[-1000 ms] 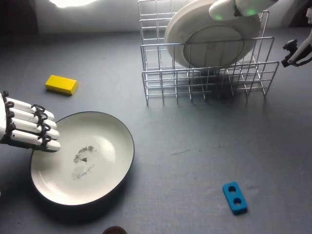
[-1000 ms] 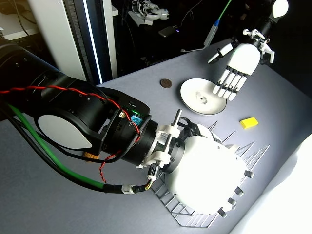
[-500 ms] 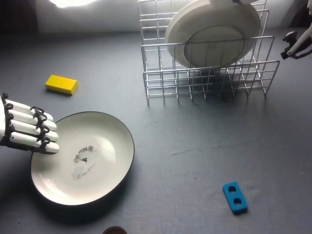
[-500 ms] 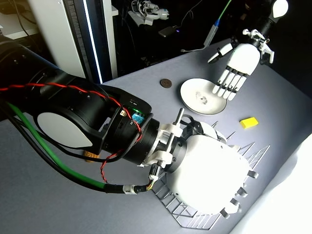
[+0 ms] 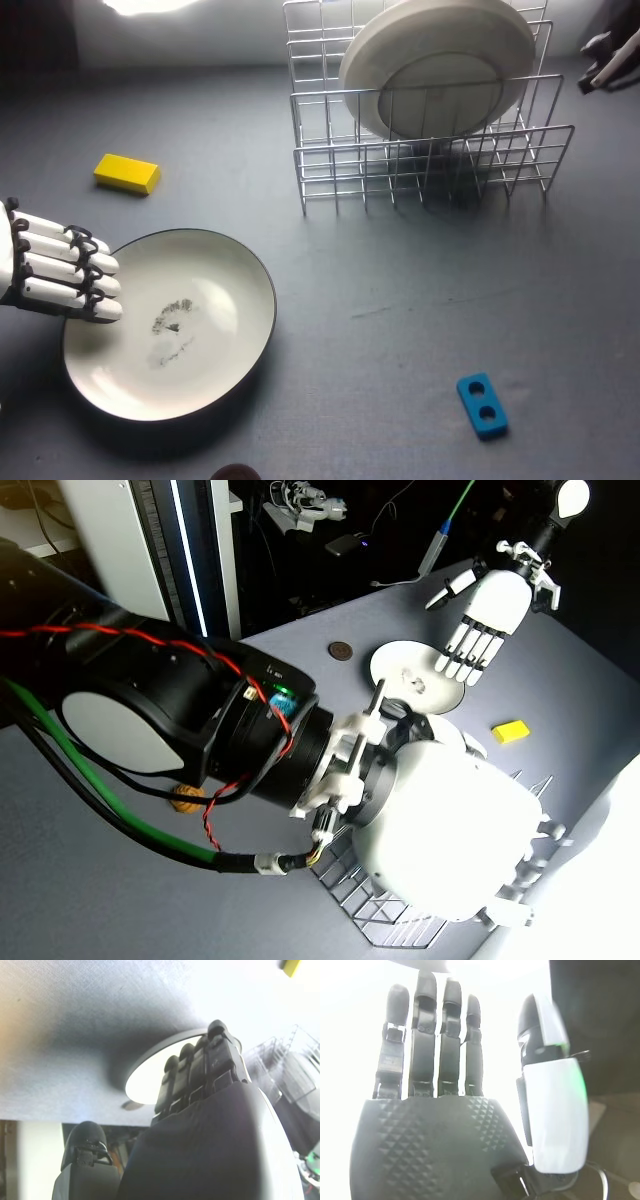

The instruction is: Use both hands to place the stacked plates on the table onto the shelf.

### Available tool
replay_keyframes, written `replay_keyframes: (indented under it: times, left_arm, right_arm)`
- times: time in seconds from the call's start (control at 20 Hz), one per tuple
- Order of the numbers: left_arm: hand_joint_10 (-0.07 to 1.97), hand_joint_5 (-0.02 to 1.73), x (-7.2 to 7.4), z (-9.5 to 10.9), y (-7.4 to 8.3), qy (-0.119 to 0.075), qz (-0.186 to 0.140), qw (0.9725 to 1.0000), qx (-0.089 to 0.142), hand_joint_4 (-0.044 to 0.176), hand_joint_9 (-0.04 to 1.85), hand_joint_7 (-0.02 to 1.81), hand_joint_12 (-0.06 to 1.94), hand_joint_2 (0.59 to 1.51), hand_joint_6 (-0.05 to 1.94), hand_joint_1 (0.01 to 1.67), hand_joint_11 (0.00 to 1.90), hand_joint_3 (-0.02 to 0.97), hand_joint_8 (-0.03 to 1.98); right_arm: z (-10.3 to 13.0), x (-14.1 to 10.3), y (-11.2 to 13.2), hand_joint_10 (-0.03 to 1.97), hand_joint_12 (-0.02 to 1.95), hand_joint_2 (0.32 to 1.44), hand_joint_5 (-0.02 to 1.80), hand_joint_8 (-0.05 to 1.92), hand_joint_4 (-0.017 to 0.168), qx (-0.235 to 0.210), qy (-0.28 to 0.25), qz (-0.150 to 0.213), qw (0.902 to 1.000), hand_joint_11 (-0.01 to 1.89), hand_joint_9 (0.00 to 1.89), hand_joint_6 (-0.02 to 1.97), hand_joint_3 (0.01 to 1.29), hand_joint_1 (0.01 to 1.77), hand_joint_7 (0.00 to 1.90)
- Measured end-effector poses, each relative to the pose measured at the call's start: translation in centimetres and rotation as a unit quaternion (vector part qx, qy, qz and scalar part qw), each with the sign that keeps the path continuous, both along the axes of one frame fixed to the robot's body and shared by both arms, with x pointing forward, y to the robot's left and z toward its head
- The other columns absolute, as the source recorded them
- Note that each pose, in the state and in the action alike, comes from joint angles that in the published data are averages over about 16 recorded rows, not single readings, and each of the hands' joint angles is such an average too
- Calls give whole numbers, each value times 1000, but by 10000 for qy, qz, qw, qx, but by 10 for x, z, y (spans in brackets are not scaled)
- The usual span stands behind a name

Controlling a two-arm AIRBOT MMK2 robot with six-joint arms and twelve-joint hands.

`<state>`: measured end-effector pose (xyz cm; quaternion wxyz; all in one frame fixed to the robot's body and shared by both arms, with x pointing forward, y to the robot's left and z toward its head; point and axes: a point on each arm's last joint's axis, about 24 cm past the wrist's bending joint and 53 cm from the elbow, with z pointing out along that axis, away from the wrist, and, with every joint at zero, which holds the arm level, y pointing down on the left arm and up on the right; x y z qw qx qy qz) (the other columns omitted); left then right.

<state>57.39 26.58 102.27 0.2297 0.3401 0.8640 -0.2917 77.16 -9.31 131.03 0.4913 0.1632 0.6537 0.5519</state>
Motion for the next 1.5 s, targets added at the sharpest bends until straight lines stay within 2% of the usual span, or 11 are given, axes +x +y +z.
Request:
replay_keyframes:
  times: [0.15,0.25,0.5,0.75,0.9,1.15,1.5]
  left_arm:
    - [-26,19,-1,-3,1,62,43,10000,10,1,-19,14,9,1108,3,15,15,21,7]
    - [-26,19,-2,-5,2,110,81,9999,15,1,-20,15,9,1108,4,15,17,21,7]
    - [-30,19,-4,-11,7,261,215,9994,44,0,-23,16,12,1108,2,15,21,22,7]
    - [-40,15,-7,-19,13,440,381,9983,89,0,-25,9,20,1109,-5,15,26,21,3]
    - [-46,13,-9,-23,17,542,479,9973,101,-1,-26,5,23,1110,-10,15,28,21,0]
    - [-55,10,-13,-28,21,680,604,9958,116,0,-27,-2,27,1110,-17,15,29,21,-4]
    - [-57,9,-15,-31,23,767,679,9947,97,1,-28,-5,26,1111,-21,15,29,21,-6]
  right_arm:
    - [7,-15,18,21,801,1081,349,12,-3,-499,-485,212,9973,119,394,35,15,922,400]
    - [9,-28,33,21,655,1063,248,11,-2,-902,-837,382,9917,72,282,35,15,928,286]
    - [-2,-69,76,21,314,1016,68,11,0,-1801,-1563,884,9671,19,77,35,15,995,79]
    - [-30,-108,112,21,167,978,17,11,1,-2324,-1784,1364,9463,23,19,35,15,1045,22]
    - [-49,-129,132,21,153,974,14,11,1,-2460,-1733,1640,9394,24,14,35,15,1075,20]
    - [-72,-156,164,21,286,981,17,12,1,-2541,-1642,2048,9309,22,15,36,15,1112,21]
    - [-98,-174,210,20,455,1005,21,12,1,-2752,-1716,2453,9136,15,16,36,15,1094,20]
